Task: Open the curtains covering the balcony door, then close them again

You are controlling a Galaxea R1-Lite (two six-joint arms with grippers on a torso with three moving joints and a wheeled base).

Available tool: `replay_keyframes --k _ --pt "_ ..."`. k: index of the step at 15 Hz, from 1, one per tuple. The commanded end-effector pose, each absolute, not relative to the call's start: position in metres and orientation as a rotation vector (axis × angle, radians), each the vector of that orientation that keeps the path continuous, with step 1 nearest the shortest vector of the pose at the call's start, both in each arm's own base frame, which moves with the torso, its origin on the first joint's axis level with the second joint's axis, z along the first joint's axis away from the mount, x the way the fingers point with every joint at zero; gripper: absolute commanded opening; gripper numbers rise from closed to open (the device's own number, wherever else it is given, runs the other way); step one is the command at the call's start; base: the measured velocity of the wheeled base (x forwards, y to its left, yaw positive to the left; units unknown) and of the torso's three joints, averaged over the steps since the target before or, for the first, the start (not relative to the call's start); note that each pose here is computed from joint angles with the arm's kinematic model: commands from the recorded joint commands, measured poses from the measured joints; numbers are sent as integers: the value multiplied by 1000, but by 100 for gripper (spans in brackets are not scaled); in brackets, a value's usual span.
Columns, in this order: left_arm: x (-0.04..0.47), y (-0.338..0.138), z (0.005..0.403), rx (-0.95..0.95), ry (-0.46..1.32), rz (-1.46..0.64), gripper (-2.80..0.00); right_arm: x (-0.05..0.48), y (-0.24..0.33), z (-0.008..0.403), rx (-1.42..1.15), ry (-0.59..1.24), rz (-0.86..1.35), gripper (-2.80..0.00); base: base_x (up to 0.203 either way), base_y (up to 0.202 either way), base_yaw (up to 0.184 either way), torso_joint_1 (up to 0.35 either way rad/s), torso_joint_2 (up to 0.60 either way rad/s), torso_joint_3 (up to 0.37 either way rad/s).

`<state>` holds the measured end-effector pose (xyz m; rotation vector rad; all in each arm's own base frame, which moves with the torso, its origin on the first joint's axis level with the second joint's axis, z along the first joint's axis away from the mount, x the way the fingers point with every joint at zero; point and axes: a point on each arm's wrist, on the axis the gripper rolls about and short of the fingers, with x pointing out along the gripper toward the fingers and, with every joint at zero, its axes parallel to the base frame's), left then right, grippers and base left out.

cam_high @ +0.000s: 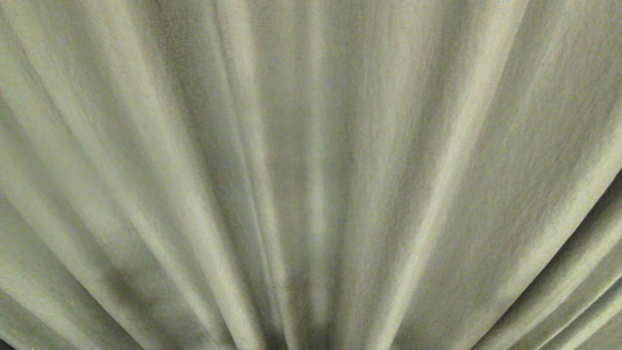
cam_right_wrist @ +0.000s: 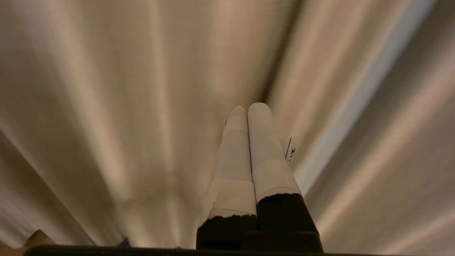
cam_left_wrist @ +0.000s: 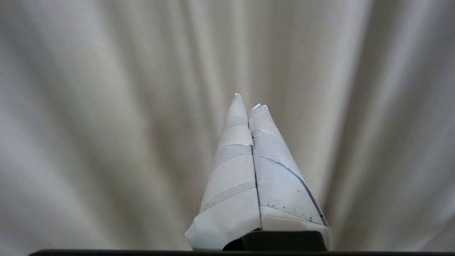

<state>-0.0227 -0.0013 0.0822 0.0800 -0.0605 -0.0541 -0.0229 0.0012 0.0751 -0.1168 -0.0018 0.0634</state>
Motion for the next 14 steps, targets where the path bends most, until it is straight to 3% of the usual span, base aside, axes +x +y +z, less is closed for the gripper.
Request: replay_keyframes --k 1,4,14 --pt "-23 -1 77 145 -18 -56 -280 -23 1 75 -118 -1 65 -280 0 0 0 0 0 0" --pt "-23 0 76 -27 -8 -13 -280 -23 1 75 -118 -1 65 -280 0 0 0 0 0 0" --pt "-23 0 76 -26 -8 -12 -280 -23 1 75 -118 -1 65 -280 0 0 0 0 0 0"
